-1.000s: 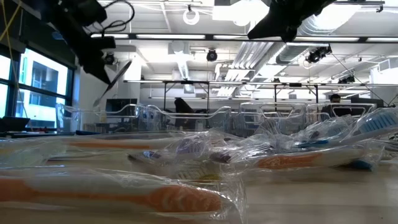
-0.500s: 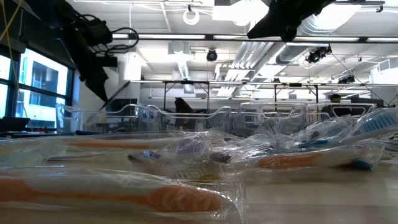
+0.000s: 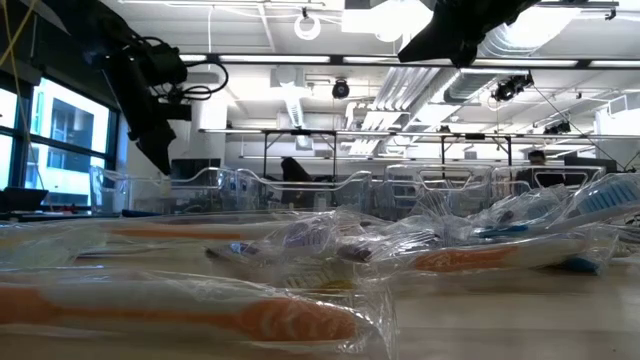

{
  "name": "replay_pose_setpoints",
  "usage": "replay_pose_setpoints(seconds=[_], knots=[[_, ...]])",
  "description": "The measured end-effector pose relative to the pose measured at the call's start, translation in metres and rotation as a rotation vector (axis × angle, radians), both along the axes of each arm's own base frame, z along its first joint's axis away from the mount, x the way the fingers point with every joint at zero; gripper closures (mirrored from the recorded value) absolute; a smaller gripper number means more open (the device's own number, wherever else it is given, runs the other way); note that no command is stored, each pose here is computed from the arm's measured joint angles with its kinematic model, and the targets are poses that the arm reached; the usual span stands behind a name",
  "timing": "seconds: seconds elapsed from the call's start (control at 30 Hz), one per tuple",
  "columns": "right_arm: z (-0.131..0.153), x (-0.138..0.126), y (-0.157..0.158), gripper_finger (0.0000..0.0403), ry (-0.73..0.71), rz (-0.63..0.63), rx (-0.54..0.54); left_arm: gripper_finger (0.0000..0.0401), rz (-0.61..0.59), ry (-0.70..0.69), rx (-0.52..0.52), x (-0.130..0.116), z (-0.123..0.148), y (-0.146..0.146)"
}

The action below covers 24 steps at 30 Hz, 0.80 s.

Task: Pick & Place Toothbrushes
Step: Put the violet toothbrush into the left transparent bin

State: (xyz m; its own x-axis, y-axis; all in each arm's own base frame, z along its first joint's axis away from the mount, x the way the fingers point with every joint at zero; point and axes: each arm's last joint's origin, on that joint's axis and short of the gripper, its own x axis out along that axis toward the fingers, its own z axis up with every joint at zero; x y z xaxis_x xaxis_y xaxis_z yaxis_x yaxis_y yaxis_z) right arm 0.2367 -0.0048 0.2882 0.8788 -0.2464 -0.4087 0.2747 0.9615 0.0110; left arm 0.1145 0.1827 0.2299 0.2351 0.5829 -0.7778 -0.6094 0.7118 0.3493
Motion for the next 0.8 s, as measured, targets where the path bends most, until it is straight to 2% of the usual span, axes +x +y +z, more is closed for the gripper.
replay_pose_setpoints(seconds=[0.13,0.23,0.5,0.7,0.8], knots=[[0.0,0.0,0.0,0.0401,0.0,0.0,0.0,0.0305,0.0,-0.008,0.016,0.001,0.001,0.001],[0.0,0.0,0.0,0.0401,0.001,-0.001,-0.001,0.0291,-0.01,-0.047,0.059,0.003,0.005,0.004],[0.0,0.0,0.0,0.0401,0.0,-0.001,0.001,0.0288,-0.118,-0.204,0.119,0.012,0.014,0.01],[0.0,0.0,0.0,0.04,0.0,-0.002,0.003,0.0288,-0.119,-0.207,0.132,0.012,0.015,0.01],[0.0,0.0,0.0,0.04,-0.002,-0.003,0.002,0.0288,-0.159,-0.175,0.15,0.012,0.015,0.01]])
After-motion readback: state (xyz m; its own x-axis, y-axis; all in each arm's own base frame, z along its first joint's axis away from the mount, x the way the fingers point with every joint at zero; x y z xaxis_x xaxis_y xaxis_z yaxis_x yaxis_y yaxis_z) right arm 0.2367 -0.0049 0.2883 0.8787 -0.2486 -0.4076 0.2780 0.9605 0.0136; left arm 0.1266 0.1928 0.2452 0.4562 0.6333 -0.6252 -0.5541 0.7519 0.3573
